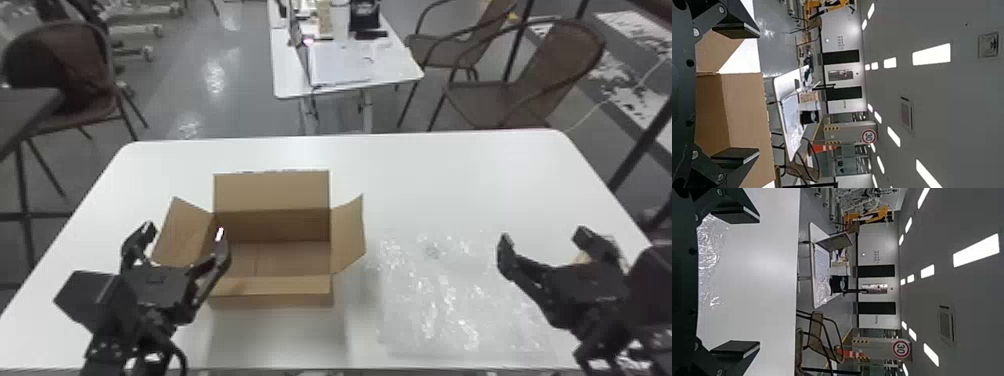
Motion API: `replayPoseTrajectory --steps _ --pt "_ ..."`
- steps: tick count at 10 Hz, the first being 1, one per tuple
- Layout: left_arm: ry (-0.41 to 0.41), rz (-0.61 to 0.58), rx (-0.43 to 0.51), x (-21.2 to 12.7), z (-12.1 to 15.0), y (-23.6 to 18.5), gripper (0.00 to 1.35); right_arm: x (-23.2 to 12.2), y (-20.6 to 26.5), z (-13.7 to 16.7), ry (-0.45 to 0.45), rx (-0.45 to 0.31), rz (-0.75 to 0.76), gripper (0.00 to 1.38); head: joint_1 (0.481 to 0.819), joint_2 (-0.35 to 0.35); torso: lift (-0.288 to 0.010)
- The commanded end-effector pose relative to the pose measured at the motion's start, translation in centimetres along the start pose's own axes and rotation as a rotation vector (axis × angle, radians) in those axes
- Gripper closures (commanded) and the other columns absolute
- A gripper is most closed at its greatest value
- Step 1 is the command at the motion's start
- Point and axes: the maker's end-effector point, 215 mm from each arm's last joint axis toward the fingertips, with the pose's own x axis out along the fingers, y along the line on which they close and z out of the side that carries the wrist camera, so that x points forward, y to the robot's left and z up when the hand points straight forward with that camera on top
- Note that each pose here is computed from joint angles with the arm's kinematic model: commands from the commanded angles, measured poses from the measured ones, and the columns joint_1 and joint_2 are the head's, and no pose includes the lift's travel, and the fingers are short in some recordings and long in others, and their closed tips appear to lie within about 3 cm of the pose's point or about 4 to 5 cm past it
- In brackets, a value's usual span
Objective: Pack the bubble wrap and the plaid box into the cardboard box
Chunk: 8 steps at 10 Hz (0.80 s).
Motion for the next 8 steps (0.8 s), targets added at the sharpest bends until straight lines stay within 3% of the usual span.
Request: replayPoseTrajectory --steps 1,8 --pt "-0.003 0.006 -0.014 -0.09 -0.16 0.15 0.24 -0.23 -0.13 0.05 -0.002 0.009 -0.023 0.17 0.695 0.080 -0.118" --pt "0.001 0.011 -0.022 0.03 -0.28 0.44 0.24 -0.29 -0.17 -0.23 0.009 0.012 -0.036 0.17 0.695 0.080 -0.118"
